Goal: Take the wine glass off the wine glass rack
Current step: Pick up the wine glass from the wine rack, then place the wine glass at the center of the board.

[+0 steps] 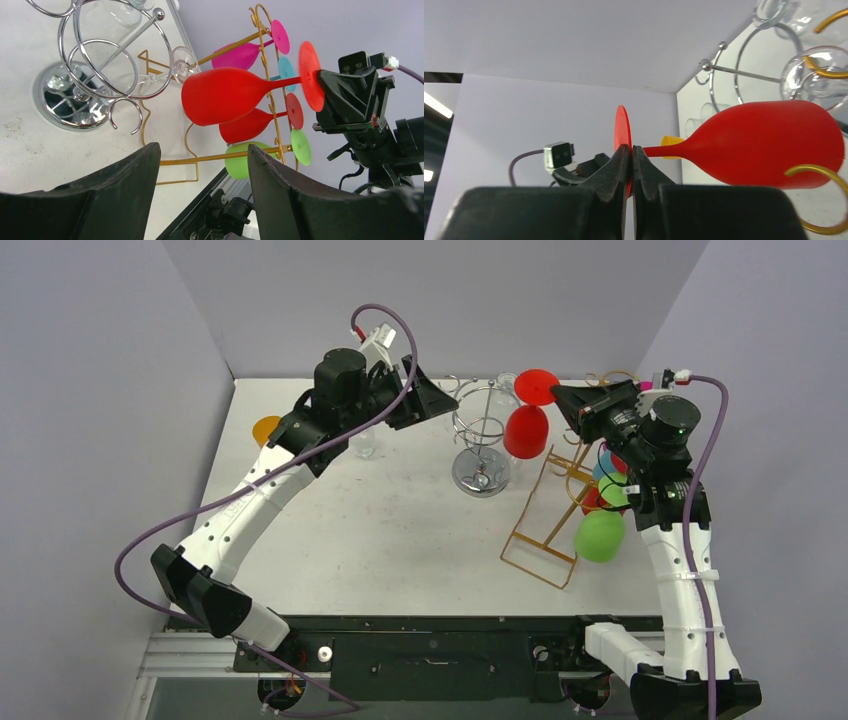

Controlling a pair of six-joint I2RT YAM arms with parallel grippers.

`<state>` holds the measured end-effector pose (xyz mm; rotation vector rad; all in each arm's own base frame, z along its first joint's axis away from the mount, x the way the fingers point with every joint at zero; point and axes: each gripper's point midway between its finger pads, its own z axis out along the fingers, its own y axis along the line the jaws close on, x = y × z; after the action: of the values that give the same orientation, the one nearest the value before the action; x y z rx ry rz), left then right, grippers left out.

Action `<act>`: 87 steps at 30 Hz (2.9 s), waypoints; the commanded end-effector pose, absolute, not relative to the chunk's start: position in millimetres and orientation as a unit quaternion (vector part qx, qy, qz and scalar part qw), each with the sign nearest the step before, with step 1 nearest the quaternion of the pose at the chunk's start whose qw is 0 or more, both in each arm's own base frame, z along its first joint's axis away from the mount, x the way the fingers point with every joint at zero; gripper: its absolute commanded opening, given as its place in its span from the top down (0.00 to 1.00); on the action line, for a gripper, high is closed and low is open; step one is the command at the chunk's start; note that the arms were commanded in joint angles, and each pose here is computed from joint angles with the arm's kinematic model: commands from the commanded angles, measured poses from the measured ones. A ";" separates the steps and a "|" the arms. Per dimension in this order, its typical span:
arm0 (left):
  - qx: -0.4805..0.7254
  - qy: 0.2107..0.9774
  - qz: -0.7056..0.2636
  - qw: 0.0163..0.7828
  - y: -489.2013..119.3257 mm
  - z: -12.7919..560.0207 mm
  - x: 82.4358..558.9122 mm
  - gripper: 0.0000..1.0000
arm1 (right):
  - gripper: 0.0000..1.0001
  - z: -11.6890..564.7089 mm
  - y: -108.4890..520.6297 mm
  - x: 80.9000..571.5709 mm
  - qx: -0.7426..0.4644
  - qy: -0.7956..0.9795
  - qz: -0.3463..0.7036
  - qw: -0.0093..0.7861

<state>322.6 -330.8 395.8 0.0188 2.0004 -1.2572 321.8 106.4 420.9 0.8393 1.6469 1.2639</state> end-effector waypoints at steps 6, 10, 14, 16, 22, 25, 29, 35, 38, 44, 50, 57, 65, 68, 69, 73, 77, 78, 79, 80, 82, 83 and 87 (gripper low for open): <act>0.014 0.730 -0.557 0.396 -320.7 434.6 315.8 0.38 | 1.00 494.9 119.3 308.1 0.294 0.605 0.573 0.469; 0.014 0.725 -0.569 0.388 -323.6 432.1 316.5 0.38 | 1.00 499.4 119.7 305.0 0.294 0.597 0.580 0.469; 0.018 0.713 -0.587 0.384 -327.2 434.5 315.2 0.38 | 1.00 509.0 121.6 300.5 0.291 0.588 0.592 0.468; 0.021 0.706 -0.596 0.382 -329.1 436.0 314.1 0.38 | 1.00 514.6 123.1 299.1 0.290 0.581 0.600 0.466; 0.031 0.673 -0.630 0.386 -330.8 447.1 310.0 0.33 | 1.00 533.1 132.6 295.4 0.290 0.551 0.644 0.444; 0.031 0.659 -0.646 0.384 -330.2 448.7 308.8 0.31 | 1.00 542.7 136.3 294.2 0.289 0.534 0.665 0.434; 0.032 0.637 -0.669 0.382 -328.5 454.8 307.3 0.27 | 1.00 555.4 143.1 290.3 0.285 0.513 0.693 0.418; 0.041 0.582 -0.718 0.380 -323.9 474.8 297.0 0.24 | 1.00 565.6 154.3 283.4 0.280 0.491 0.727 0.390; 0.052 0.544 -0.745 0.383 -320.0 487.6 289.0 0.23 | 1.00 567.0 158.4 281.9 0.282 0.475 0.746 0.373; 0.062 0.493 -0.786 0.369 -312.8 509.8 272.9 0.24 | 1.00 563.7 170.2 281.5 0.280 0.464 0.767 0.344; 0.072 0.463 -0.808 0.359 -305.8 525.2 258.2 0.29 | 1.00 563.7 171.5 280.6 0.284 0.452 0.777 0.335; 0.078 0.421 -0.837 0.340 -295.3 542.3 240.7 0.41 | 1.00 558.5 169.8 281.8 0.290 0.445 0.780 0.330; 0.083 0.402 -0.853 0.324 -291.5 557.5 227.3 0.61 | 1.00 549.3 169.6 284.5 0.296 0.444 0.780 0.327; 0.083 0.401 -0.854 0.321 -292.1 557.9 226.3 0.74 | 1.00 544.5 170.3 285.9 0.298 0.447 0.778 0.325; 0.082 0.401 -0.854 0.320 -291.8 558.1 226.0 0.77 | 1.00 543.9 170.4 285.8 0.298 0.447 0.778 0.325; 0.082 0.407 -0.853 0.315 -292.4 557.0 225.2 0.97 | 1.00 535.4 169.7 288.8 0.300 0.458 0.768 0.333; 0.091 0.428 -0.832 0.341 -291.7 558.8 224.0 1.00 | 0.83 526.6 167.8 290.5 0.293 0.495 0.733 0.364; 0.078 0.453 -0.821 0.339 -294.8 552.5 231.0 1.00 | 0.76 515.7 168.1 294.5 0.294 0.519 0.709 0.376; 0.091 0.453 -0.808 0.365 -291.6 557.0 227.3 1.00 | 0.64 522.4 164.1 292.8 0.286 0.524 0.700 0.392; 0.082 0.478 -0.789 0.378 -293.7 548.5 236.3 1.00 | 0.58 509.9 163.0 297.7 0.288 0.551 0.672 0.402; 0.073 0.511 -0.758 0.398 -291.6 542.8 243.1 1.00 | 0.38 507.3 154.5 300.6 0.281 0.576 0.635 0.430; 0.075 0.513 -0.751 0.409 -287.7 548.3 239.9 1.00 | 0.35 507.8 152.1 298.4 0.282 0.589 0.621 0.434; 0.050 0.576 -0.688 0.439 -278.2 532.4 252.4 1.00 | 0.22 502.6 144.2 299.2 0.243 0.646 0.540 0.482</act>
<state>253.5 -296.2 526.8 0.1174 1.3630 -1.9413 305.3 150.0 512.6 0.7551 1.4366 1.5762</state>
